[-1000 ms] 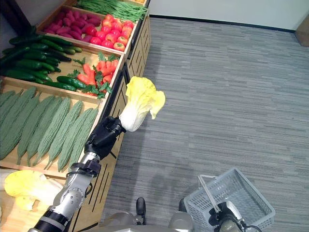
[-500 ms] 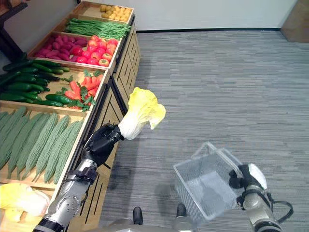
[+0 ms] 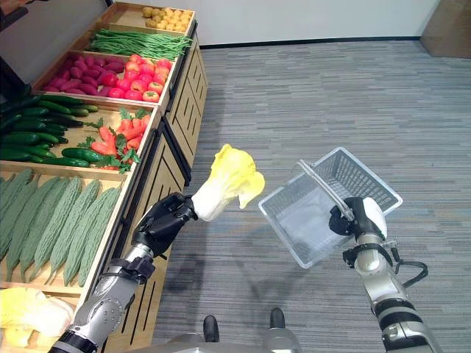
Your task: Get the vegetables into the basket
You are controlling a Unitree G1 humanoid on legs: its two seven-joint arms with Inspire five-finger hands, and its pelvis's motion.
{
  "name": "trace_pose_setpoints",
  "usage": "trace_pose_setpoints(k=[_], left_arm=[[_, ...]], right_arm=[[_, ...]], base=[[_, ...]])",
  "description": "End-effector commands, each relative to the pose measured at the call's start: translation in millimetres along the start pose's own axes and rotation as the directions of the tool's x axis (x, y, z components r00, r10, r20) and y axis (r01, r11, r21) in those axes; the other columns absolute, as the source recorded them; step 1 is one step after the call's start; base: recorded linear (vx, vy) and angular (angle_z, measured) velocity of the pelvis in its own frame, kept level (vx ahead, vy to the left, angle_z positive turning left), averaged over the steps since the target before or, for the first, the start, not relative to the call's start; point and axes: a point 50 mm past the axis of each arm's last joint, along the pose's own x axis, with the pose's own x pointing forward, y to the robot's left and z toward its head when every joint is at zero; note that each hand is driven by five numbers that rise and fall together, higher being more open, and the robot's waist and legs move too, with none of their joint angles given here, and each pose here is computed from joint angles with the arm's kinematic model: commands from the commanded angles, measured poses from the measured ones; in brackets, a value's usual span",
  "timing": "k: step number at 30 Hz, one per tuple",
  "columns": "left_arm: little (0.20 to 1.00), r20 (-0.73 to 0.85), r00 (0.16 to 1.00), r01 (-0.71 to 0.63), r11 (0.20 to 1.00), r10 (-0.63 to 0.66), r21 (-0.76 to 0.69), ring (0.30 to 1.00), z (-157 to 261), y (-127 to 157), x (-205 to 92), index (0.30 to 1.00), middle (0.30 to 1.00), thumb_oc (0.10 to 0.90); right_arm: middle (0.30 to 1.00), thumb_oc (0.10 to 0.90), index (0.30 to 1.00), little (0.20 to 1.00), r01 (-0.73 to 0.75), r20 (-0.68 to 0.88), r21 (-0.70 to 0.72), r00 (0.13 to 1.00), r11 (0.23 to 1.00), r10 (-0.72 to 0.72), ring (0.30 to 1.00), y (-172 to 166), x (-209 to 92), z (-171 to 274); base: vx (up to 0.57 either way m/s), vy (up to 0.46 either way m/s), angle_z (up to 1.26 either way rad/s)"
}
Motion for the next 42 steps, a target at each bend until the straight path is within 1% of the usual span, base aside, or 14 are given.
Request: trace_pose_setpoints(k=[1,11,12,13,15,17,18,20,21,23,26,29,39,42], left_arm=[[0.300,0.141,0.963,0.212,0.969,-0.229,0.125,0.300,40,-32,23,0.300,0.300,0.400],[0.300,0.056,0.969,0.229,0.958,-0.241,0.175,0.300,26,-36,33,0.300,0.300,0.400],[0.300,0.037,0.973,0.217,0.957,-0.228,0.191,0.300,21,-35,35,0.300,0.300,0.400],[0.300,0.037,0.973,0.217,0.957,-0.228,0.191,0.300,21,-35,35,0.300,0.300,0.400],[0.300,0.015,0.979,0.193,0.951,-0.202,0.242,0.300,16,-33,39,0.300,0.300,0.400],[0.300,0.006,0.981,0.185,0.947,-0.193,0.261,0.300,14,-32,41,0.300,0.300,0.400],[0.300,-0.010,0.988,0.147,0.936,-0.152,0.320,0.300,9,-28,46,0.300,0.300,0.400],[0.300,-0.010,0.990,0.136,0.933,-0.141,0.333,0.300,8,-26,48,0.300,0.300,0.400],[0.300,-0.003,0.994,0.099,0.925,-0.106,0.368,0.300,8,-23,50,0.300,0.300,0.400],[0.300,-0.005,0.997,0.078,0.916,-0.083,0.394,0.300,5,-22,51,0.300,0.300,0.400],[0.300,-0.004,0.999,0.034,0.913,-0.036,0.406,0.300,0,-19,54,0.300,0.300,0.400],[0.300,-0.005,1.000,-0.006,0.923,0.009,0.386,0.300,-7,-18,57,0.300,0.300,0.400],[0.300,0.030,0.997,-0.074,0.917,0.068,0.391,0.300,-7,-18,63,0.300,0.300,0.400],[0.300,0.029,0.992,-0.123,0.910,0.122,0.395,0.300,-12,-14,63,0.300,0.300,0.400]], right_arm=[[0.300,0.400,0.300,0.300,0.194,0.326,0.128,0.918,0.973,-0.225,0.300,-47,32,94],[0.300,0.400,0.300,0.300,0.107,0.440,0.184,0.880,0.977,-0.179,0.300,-33,26,128],[0.300,0.400,0.300,0.300,0.072,0.462,0.213,0.872,0.975,-0.165,0.300,-28,22,133],[0.300,0.400,0.300,0.300,0.072,0.461,0.212,0.872,0.975,-0.165,0.300,-28,22,133],[0.300,0.400,0.300,0.300,0.008,0.511,0.241,0.849,0.971,-0.134,0.300,-20,14,142],[0.300,0.400,0.300,0.300,-0.007,0.527,0.244,0.841,0.970,-0.126,0.300,-18,11,145],[0.300,0.400,0.300,0.300,-0.040,0.553,0.240,0.827,0.970,-0.103,0.300,-12,5,149],[0.300,0.400,0.300,0.300,-0.046,0.560,0.238,0.823,0.970,-0.098,0.300,-11,3,150],[0.300,0.400,0.300,0.300,-0.083,0.577,0.239,0.814,0.967,-0.073,0.300,-4,-3,151],[0.300,0.400,0.300,0.300,-0.110,0.587,0.236,0.808,0.966,-0.051,0.300,0,-7,150],[0.300,0.400,0.300,0.300,-0.139,0.598,0.223,0.801,0.965,-0.023,0.300,7,-13,149],[0.300,0.400,0.300,0.300,-0.173,0.611,0.213,0.792,0.962,0.007,0.300,15,-20,149],[0.300,0.400,0.300,0.300,-0.271,0.640,0.239,0.766,0.933,0.059,0.300,32,-39,148],[0.300,0.400,0.300,0.300,-0.311,0.674,0.250,0.736,0.917,0.065,0.300,37,-49,154]], base=[[0.01,-0.004,-0.08],[0.01,-0.001,-0.04],[0.03,-0.008,-0.03],[0.03,-0.007,-0.06],[0.03,-0.005,-0.08],[0.03,0.003,-0.06],[0.00,0.000,0.00],[0.00,0.000,0.00],[0.03,0.003,-0.01],[0.02,0.001,-0.01],[0.00,0.000,0.00],[0.00,0.000,0.00],[0.00,0.000,0.00],[0.00,0.000,0.00]])
